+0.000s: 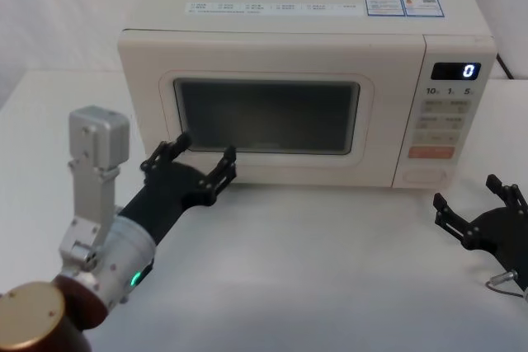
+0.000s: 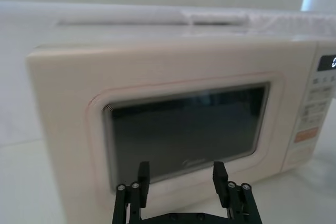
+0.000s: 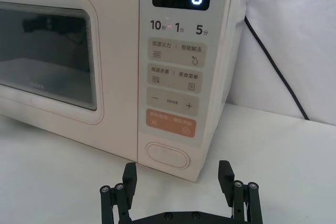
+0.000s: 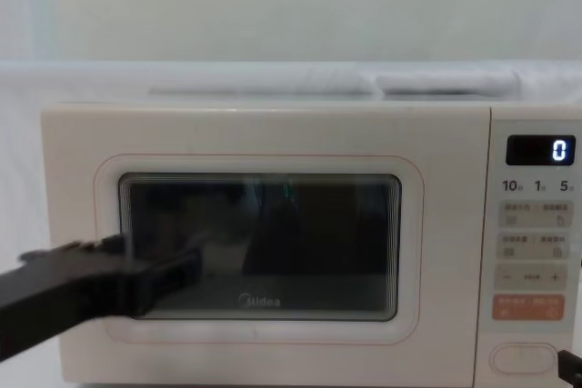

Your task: Press the button to open the microwave door with one hand; close the microwave door with the other hand.

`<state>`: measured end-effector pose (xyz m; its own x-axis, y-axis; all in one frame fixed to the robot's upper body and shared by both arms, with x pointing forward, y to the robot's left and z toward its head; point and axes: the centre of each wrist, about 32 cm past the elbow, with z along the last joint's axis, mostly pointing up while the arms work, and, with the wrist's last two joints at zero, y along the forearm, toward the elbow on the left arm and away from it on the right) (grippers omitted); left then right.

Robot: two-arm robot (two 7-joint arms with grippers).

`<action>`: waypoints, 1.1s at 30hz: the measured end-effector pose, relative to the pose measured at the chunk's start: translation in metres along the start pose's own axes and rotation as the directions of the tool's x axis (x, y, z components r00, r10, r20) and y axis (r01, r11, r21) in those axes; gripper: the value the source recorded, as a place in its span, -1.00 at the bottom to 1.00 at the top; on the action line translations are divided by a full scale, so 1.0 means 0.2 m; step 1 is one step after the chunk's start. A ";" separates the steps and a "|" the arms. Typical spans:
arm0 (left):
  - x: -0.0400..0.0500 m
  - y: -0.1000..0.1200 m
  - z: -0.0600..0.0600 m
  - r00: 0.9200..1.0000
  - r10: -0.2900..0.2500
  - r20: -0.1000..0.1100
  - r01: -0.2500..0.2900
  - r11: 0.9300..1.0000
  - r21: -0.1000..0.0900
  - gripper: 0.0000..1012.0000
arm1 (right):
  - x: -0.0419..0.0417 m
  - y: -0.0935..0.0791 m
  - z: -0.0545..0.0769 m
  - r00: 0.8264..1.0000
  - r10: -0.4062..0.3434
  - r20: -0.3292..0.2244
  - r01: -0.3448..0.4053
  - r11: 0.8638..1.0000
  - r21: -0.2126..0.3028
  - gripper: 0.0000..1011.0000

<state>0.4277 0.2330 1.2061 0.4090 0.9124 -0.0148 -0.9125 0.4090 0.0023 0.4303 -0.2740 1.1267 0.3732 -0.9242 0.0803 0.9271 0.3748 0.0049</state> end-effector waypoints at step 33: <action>0.055 0.18 -0.24 0.991 0.119 -0.057 -0.113 0.990 0.088 0.98 | 0.000 0.00 0.00 1.000 0.000 0.000 0.000 1.000 0.000 0.98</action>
<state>0.3997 0.2567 1.1588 0.2967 0.9523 -0.0714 -0.9487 0.3024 0.0923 0.4303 -0.2740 1.1267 0.3732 -0.9243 0.0803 0.9271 0.3748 0.0048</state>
